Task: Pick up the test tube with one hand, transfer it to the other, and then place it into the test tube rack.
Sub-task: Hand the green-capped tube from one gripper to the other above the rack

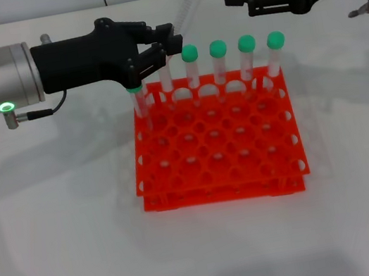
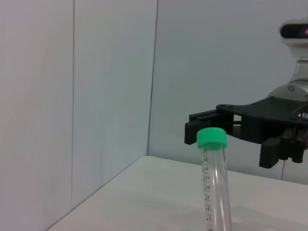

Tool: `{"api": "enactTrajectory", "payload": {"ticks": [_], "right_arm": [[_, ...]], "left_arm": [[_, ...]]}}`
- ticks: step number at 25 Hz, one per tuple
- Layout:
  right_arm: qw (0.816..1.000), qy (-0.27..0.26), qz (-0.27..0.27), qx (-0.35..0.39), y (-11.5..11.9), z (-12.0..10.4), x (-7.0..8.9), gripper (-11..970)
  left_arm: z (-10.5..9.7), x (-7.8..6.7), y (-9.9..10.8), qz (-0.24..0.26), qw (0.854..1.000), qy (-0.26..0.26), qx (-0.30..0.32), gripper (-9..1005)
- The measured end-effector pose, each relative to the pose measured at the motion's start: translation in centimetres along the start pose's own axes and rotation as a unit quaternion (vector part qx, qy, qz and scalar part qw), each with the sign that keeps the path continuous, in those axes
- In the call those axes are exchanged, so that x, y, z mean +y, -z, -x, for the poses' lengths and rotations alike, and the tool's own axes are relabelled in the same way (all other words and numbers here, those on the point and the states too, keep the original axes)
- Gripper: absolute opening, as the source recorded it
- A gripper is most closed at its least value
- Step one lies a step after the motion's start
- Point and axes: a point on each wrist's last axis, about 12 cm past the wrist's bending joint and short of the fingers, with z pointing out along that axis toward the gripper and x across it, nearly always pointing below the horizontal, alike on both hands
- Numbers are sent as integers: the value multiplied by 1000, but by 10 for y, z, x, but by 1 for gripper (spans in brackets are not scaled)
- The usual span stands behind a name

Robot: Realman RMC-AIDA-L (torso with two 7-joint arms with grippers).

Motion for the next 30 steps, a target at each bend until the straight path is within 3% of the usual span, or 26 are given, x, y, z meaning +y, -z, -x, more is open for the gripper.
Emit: {"api": "enactTrajectory", "payload": {"ticks": [16, 30], "right_arm": [[1000, 5, 27, -5, -18, 7, 2, 796], [1000, 8, 15, -3, -21, 7, -1, 790]], "left_arm": [[-1, -1, -2, -2, 1000, -2, -2, 232], [0, -2, -3, -4, 1000, -2, -4, 236]]}}
